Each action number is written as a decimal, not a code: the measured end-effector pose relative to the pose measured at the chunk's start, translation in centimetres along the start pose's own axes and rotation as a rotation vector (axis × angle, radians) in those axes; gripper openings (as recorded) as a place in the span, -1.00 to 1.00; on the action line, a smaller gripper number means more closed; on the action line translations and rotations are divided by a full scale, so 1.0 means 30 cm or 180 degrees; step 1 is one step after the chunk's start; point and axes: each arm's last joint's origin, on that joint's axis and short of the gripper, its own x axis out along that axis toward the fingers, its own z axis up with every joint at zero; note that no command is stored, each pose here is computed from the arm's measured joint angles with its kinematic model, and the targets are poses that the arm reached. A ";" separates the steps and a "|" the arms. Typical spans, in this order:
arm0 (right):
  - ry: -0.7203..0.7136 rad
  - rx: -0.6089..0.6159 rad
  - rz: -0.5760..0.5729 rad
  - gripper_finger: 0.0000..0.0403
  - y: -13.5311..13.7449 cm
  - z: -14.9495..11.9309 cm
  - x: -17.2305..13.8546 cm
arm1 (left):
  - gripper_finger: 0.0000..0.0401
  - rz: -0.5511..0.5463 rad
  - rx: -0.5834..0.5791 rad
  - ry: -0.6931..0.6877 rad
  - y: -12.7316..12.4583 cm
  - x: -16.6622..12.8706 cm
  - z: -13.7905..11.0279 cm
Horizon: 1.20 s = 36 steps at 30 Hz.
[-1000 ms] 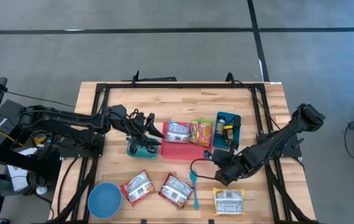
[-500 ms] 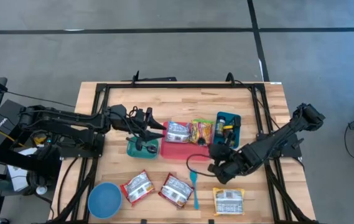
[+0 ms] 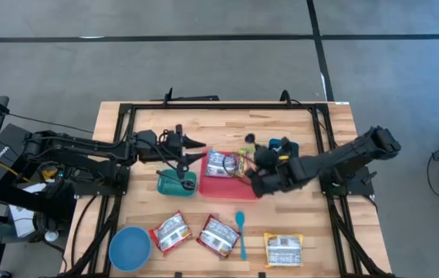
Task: Pick & Place Food Item
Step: Put the silver spoon into the green bin
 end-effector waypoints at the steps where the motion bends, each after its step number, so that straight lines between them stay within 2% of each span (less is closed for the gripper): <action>1: 0.0008 0.0031 -0.0074 -0.97 -0.009 0.007 0.019 | -0.23 0.0105 0.0036 -0.0006 0.003 0.000 0.000; 5: 0.0100 0.0058 -0.0279 -0.98 -0.044 0.035 0.101 | -0.23 0.0456 0.0170 -0.0013 0.014 -0.001 0.000; 8: 0.0192 0.0060 -0.0240 -0.98 -0.060 0.059 0.155 | -0.23 0.0618 0.0218 0.0013 0.019 -0.002 -0.002; 12: 0.0276 -0.0013 0.0191 -0.98 -0.064 0.102 0.215 | -0.23 0.0672 0.0247 0.0131 0.023 -0.003 -0.014; 18: 0.0053 0.0064 0.0929 -0.98 -0.071 0.173 0.278 | -0.23 0.0687 0.0299 0.0439 0.025 -0.006 -0.045; 25: -0.0336 0.0531 0.1143 -0.98 -0.111 0.227 0.347 | -0.23 0.0700 0.0261 0.0652 0.027 -0.010 -0.067; 33: -0.0758 0.1238 0.0993 -0.98 -0.184 0.243 0.435 | -0.23 0.0712 0.0234 0.0661 0.027 -0.010 -0.068; 36: -0.0883 0.1506 0.1004 -0.98 -0.209 0.232 0.465 | -0.23 0.0837 0.0244 0.0635 0.031 -0.011 -0.066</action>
